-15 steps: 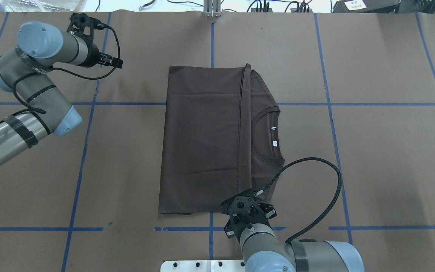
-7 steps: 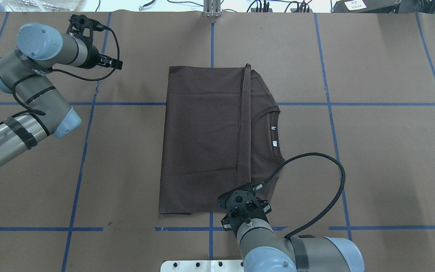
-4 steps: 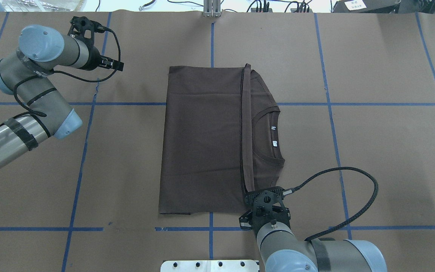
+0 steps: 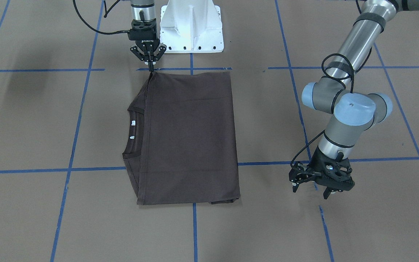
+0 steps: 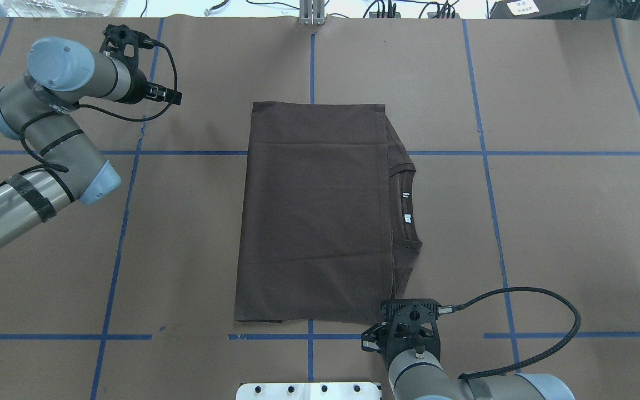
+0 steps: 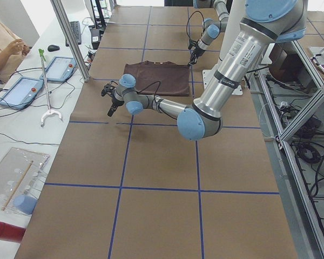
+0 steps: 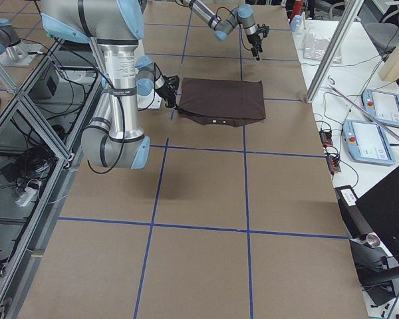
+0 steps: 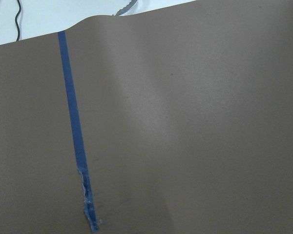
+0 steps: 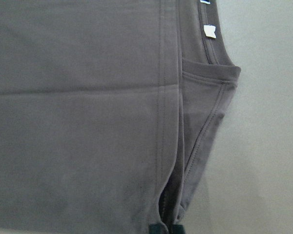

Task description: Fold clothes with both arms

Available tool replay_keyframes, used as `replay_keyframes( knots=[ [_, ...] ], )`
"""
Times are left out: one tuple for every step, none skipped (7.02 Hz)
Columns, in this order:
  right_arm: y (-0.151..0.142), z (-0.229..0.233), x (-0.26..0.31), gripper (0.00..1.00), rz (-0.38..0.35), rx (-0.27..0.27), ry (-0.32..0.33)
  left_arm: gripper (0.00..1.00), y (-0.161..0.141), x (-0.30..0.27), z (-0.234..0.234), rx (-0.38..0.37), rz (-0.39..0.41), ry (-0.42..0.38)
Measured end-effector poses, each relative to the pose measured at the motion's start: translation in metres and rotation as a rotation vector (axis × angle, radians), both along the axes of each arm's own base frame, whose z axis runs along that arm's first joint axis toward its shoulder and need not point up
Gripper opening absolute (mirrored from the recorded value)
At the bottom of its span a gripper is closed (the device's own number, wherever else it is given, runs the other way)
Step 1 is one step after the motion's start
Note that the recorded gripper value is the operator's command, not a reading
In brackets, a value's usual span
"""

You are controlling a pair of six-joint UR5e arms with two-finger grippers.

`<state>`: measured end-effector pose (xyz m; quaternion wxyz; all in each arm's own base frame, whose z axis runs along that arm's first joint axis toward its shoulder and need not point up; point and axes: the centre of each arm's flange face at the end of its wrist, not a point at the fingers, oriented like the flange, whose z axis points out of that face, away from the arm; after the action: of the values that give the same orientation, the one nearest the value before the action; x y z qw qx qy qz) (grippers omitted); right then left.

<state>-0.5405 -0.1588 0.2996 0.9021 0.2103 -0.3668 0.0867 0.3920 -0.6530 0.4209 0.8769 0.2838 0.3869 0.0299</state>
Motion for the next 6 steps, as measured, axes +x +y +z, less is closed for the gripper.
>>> replay_keyframes(
  knots=[
    [0.000, -0.013, 0.010, 1.00, -0.007, -0.007, -0.033, 1.00, 0.001, 0.000, -0.003, 0.003, 0.000, 0.005],
    [-0.002, -0.029, 0.026, 1.00, -0.014, -0.018, -0.091, 1.00, 0.004, 0.000, -0.010, 0.004, -0.003, 0.021],
    [-0.006, -0.031, 0.044, 1.00, -0.018, -0.030, -0.164, 1.00, 0.012, -0.001, -0.022, -0.009, -0.010, 0.059],
    [-0.009, -0.014, 0.064, 1.00, -0.021, -0.038, -0.230, 1.00, 0.031, 0.002, -0.036, -0.033, -0.004, 0.117],
    [-0.013, 0.009, 0.087, 1.00, -0.018, -0.043, -0.305, 1.00, 0.071, 0.012, -0.053, -0.066, 0.023, 0.194],
    [-0.019, 0.022, 0.105, 1.00, 0.000, -0.051, -0.373, 1.00, 0.123, 0.024, -0.069, -0.116, 0.050, 0.276]
  ],
)
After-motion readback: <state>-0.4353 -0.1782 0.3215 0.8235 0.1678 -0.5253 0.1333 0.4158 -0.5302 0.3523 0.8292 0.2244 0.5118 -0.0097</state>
